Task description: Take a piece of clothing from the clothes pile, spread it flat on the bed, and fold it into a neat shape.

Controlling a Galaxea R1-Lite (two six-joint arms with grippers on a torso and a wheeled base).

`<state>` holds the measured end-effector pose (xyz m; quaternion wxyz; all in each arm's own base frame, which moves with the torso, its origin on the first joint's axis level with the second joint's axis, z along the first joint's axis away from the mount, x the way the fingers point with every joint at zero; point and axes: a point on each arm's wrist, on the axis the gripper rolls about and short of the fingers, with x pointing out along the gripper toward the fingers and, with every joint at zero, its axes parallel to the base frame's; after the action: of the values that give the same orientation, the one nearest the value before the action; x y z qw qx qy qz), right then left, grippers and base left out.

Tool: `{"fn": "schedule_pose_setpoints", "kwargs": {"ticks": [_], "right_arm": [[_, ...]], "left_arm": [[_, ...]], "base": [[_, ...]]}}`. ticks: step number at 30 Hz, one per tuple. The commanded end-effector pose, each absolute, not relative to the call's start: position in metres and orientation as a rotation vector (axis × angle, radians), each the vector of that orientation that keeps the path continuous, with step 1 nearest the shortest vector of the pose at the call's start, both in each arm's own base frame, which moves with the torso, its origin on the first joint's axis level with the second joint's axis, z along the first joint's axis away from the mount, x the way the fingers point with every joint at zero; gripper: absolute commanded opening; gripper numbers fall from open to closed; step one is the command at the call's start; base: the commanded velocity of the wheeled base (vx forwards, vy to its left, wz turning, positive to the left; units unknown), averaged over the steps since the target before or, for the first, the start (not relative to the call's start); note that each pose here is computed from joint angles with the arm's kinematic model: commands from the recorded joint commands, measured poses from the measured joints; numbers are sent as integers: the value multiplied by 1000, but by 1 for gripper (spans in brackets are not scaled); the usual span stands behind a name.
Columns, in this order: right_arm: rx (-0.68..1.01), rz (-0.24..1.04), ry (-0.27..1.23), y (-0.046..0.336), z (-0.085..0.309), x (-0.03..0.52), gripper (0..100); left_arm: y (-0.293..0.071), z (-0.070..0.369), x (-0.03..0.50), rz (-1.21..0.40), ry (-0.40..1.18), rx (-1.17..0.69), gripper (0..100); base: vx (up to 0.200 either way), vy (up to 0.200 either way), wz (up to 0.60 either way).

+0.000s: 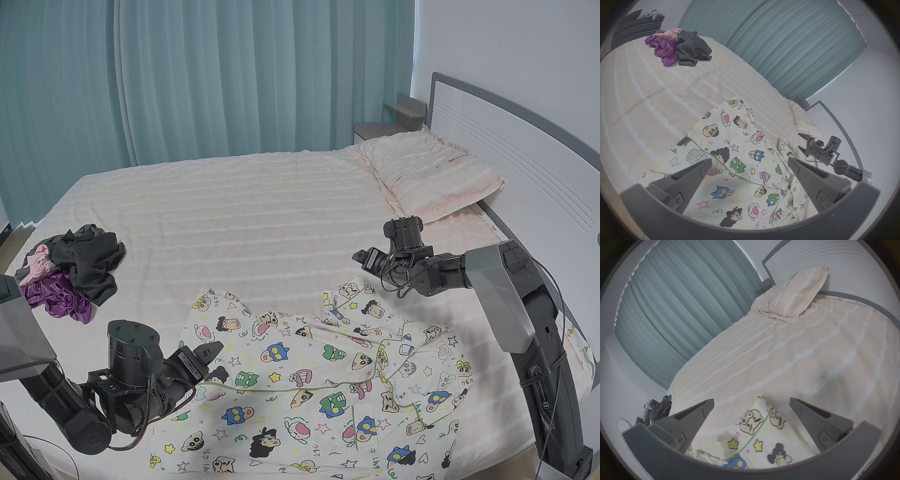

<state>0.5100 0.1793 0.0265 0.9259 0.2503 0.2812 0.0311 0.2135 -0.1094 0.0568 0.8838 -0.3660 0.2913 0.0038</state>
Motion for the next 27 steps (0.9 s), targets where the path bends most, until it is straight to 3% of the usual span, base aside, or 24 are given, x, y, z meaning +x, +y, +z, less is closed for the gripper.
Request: {"fn": "schedule_pose_setpoints", "kwargs": {"ticks": [1,18,19,27], "right_arm": [[475,60,614,177,10,507,100],[380,69,700,177,-27,501,100],[380,69,700,177,-27,501,0],[397,67,698,174,-27,503,0]], "left_arm": [[-110,56,214,10,609,-762,100],[-109,56,214,11,608,-762,100],[-109,56,214,11,608,-762,100],[-109,56,214,11,608,-762,100]], "base": [[0,0,0],[0,0,0],[0,0,0],[0,0,0]]}}
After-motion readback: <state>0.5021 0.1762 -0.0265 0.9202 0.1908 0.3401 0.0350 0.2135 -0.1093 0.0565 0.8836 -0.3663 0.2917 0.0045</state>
